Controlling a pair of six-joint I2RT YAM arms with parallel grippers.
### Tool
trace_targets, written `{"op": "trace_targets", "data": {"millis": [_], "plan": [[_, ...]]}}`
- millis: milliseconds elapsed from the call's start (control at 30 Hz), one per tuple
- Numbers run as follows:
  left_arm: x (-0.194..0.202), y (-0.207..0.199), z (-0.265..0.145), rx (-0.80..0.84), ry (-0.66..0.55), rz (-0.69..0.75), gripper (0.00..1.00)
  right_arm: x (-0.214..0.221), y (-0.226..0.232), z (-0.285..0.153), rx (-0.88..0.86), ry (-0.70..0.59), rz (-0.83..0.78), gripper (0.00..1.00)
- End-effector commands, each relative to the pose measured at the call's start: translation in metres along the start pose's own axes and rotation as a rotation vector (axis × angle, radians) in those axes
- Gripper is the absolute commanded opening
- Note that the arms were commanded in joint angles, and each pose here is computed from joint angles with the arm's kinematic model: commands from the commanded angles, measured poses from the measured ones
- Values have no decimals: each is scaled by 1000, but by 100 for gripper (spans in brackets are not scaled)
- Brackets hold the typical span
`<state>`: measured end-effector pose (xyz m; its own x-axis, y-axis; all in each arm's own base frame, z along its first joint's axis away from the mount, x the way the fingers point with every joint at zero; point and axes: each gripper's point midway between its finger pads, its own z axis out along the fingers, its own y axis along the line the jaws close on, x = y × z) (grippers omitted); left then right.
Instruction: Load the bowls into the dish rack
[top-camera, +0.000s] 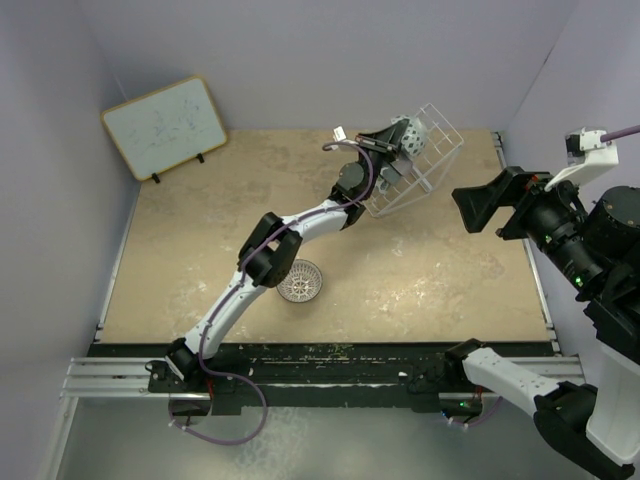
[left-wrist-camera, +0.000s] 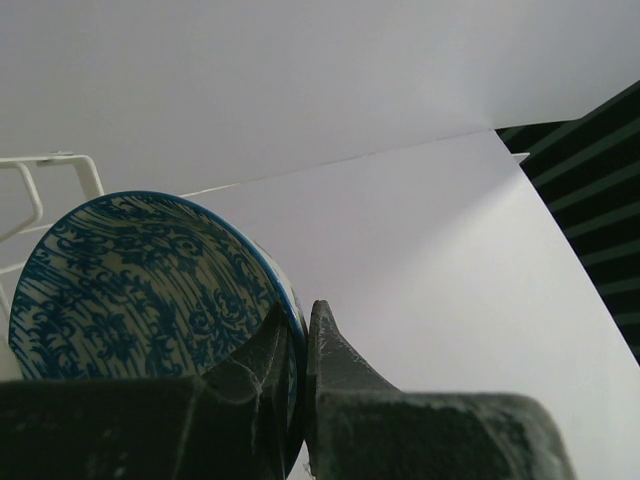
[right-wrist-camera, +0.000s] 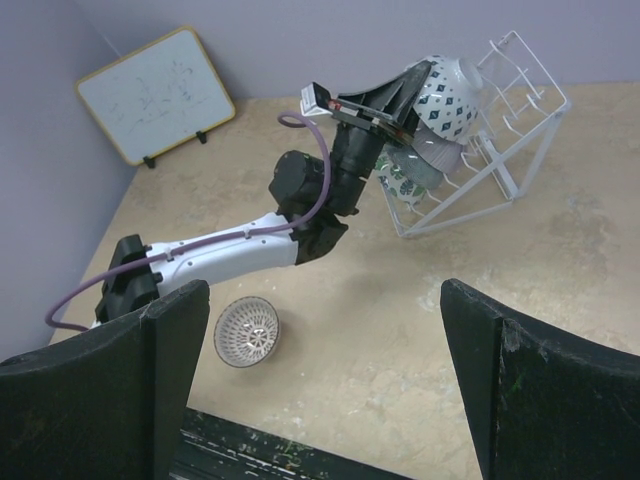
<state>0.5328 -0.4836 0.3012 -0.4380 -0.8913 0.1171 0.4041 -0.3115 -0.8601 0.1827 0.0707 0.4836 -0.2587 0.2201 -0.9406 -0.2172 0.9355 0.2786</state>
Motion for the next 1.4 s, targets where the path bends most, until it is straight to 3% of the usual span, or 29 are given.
{"op": "trace_targets", "data": {"millis": [0, 433, 733, 1167, 1367], "plan": [[-4, -42, 10, 121, -10, -74, 0, -7, 1, 4, -3, -25, -17, 100], [-8, -20, 7, 46, 6, -50, 0, -4, 1, 7, -2, -16, -19, 100], [-16, -3, 3, -11, -7, -41, 12, 1, 1, 10, -5, -2, -21, 100], [-22, -5, 15, -108, 2, 41, 14, 2, 0, 10, -5, 1, -23, 100], [-24, -4, 17, -139, 8, 53, 23, 3, 0, 11, -5, 1, -24, 100]]}}
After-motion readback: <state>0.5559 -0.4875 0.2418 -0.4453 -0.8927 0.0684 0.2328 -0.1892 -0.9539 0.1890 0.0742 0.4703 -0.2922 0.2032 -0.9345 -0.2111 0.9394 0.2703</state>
